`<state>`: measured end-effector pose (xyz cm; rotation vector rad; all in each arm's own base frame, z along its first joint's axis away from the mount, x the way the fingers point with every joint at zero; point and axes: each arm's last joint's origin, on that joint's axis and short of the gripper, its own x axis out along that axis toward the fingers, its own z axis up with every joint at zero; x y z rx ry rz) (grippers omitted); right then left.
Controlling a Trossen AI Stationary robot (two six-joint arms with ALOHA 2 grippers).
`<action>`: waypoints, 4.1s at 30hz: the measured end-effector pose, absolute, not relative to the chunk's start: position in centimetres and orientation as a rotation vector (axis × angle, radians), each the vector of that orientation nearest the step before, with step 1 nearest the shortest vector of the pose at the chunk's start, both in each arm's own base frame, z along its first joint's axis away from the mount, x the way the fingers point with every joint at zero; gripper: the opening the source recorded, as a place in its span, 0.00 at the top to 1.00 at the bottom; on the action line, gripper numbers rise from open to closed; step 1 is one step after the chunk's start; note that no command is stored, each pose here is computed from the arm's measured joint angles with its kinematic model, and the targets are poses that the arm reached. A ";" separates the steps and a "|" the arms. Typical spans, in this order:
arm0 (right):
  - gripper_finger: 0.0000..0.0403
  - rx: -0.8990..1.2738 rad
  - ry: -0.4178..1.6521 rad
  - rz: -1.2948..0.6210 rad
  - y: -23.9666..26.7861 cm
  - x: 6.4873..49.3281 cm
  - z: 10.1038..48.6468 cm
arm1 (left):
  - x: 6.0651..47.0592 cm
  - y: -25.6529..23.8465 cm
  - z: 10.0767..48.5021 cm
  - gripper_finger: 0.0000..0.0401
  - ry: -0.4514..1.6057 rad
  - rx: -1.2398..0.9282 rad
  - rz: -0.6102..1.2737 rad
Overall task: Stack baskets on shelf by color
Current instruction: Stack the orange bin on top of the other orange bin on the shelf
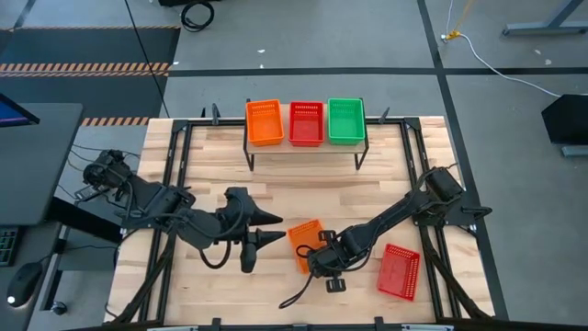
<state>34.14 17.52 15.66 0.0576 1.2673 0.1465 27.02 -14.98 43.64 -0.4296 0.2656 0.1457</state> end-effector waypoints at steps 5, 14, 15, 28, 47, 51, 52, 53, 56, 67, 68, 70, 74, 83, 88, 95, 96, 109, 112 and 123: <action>0.93 0.066 1.237 0.148 17.3 34.6 15.8 | 26.8 -15.4 43.6 0.57 0.272 -0.426 0.133; 0.98 0.008 1.173 0.134 15.5 37.1 19.3 | 26.7 -15.6 43.6 0.57 0.273 -0.426 0.125; 0.99 -0.011 1.168 0.139 15.1 37.5 20.1 | 26.5 -15.6 43.7 0.57 0.273 -0.427 0.119; 0.99 -0.307 0.829 -0.015 9.3 41.5 34.5 | 22.4 -15.8 48.3 0.57 0.042 -0.391 0.012; 0.99 -0.292 0.750 -0.174 -6.2 42.3 38.0 | 18.3 -11.9 51.0 0.57 -0.042 -0.125 0.166; 0.99 -0.322 0.702 -0.149 -7.7 42.4 38.3 | 19.2 -11.1 50.9 0.57 -0.033 -0.119 0.049; 0.99 -0.326 0.691 -0.153 -8.0 42.4 38.4 | 19.5 -10.8 50.9 0.57 -0.030 -0.119 0.028; 0.99 -0.326 0.686 -0.161 -8.4 42.4 38.5 | 19.7 -10.5 50.9 0.57 -0.029 -0.123 0.016; 0.99 -0.318 0.684 -0.187 -9.6 42.1 38.5 | 20.4 -9.4 50.9 0.57 -0.028 -0.137 0.004; 0.99 -0.335 0.672 -0.109 -13.3 41.1 38.5 | 21.6 -5.3 51.3 0.57 -0.074 -0.148 0.106; 0.99 -0.332 0.668 -0.099 -13.5 41.1 38.5 | 21.7 -5.0 51.3 0.57 -0.074 -0.148 0.103; 0.99 -0.337 0.665 -0.091 -13.7 41.0 38.5 | 21.9 -4.5 51.3 0.57 -0.073 -0.156 0.098; 0.99 -0.339 0.654 -0.077 -14.0 40.9 38.6 | 22.5 -3.5 51.1 0.57 -0.066 -0.162 0.102; 0.99 -0.311 0.693 -0.034 -14.3 41.3 36.2 | 22.8 -1.4 51.1 0.57 -0.069 -0.172 0.097; 0.99 -0.290 0.709 -0.032 -14.2 41.3 35.7 | 22.8 -1.2 51.1 0.57 -0.066 -0.176 0.090; 0.93 -0.289 0.715 -0.028 -14.1 41.3 35.6 | 22.8 -1.2 50.9 0.57 -0.045 -0.175 0.091; 0.92 -0.287 0.721 -0.026 -14.0 41.3 35.6 | 22.9 -1.1 50.9 0.57 -0.046 -0.175 0.094; 0.82 -0.288 0.698 -0.035 -14.0 41.4 35.8 | 22.9 -1.1 50.9 0.57 -0.046 -0.176 0.095; 0.80 -0.299 0.709 -0.067 -14.1 41.4 35.8 | 22.9 -1.1 50.9 0.57 -0.047 -0.179 0.095; 0.85 -0.345 0.727 -0.165 -14.1 41.5 35.9 | 22.8 -1.3 50.9 0.57 -0.047 -0.205 0.084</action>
